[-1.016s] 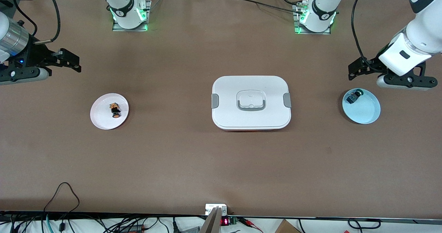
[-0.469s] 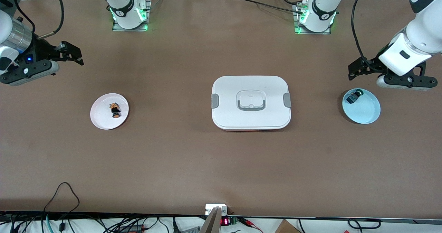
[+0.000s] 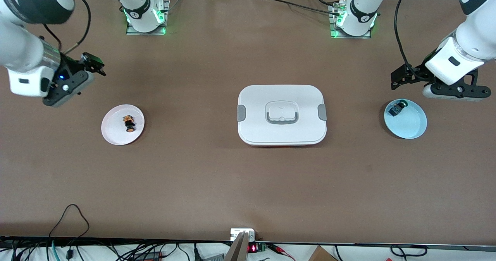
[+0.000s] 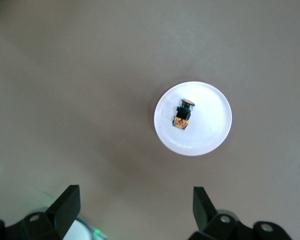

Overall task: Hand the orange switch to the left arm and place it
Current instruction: 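Lower the right gripper toward the orange switch on the white plate, then close the right gripper on the orange switch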

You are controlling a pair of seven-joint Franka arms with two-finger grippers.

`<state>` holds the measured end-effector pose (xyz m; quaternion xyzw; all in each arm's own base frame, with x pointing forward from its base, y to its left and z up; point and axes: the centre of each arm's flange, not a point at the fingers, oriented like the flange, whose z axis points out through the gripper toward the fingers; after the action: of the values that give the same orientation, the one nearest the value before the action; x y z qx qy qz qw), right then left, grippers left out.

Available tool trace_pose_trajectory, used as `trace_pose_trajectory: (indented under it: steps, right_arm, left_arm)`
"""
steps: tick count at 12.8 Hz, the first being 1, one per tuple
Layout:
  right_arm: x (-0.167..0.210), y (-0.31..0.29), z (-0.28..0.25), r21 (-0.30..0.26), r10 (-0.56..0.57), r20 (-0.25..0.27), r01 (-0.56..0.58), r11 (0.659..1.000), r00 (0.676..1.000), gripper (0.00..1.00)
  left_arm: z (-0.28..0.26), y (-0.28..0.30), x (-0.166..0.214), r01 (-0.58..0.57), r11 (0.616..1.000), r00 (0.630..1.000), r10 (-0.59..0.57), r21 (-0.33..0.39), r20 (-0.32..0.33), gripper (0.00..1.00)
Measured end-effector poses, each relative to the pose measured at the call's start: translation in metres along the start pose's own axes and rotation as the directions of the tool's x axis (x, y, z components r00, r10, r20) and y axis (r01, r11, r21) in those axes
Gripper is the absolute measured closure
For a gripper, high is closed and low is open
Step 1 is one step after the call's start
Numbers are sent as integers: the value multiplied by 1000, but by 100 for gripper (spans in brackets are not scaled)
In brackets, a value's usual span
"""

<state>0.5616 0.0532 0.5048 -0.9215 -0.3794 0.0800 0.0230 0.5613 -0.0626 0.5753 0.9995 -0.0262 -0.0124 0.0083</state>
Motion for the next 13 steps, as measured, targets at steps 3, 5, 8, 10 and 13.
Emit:
trace_pose_trajectory:
  steps: [3, 5, 8, 10, 13]
  right_arm:
    - [4, 11, 42, -53, -310, 16, 310, 949, 951, 0]
    - [9, 9, 66, -71, -459, 27, 459, 885, 888, 0]
    - [13, 7, 105, -75, -653, 32, 653, 753, 757, 0]
    - [14, 11, 131, -66, -758, 35, 758, 648, 651, 0]
    - [15, 15, 173, -49, -852, 31, 852, 521, 523, 0]
  left_arm:
    - [0, 0, 0, 0, 1000, 1000, 0, 0, 0, 0]
    - [0, 0, 0, 0, 1000, 1000, 0, 0, 0, 0]
    - [0, 0, 0, 0, 1000, 1000, 0, 0, 0, 0]
    - [0, 0, 0, 0, 1000, 1000, 0, 0, 0, 0]
    - [0, 0, 0, 0, 1000, 1000, 0, 0, 1, 0]
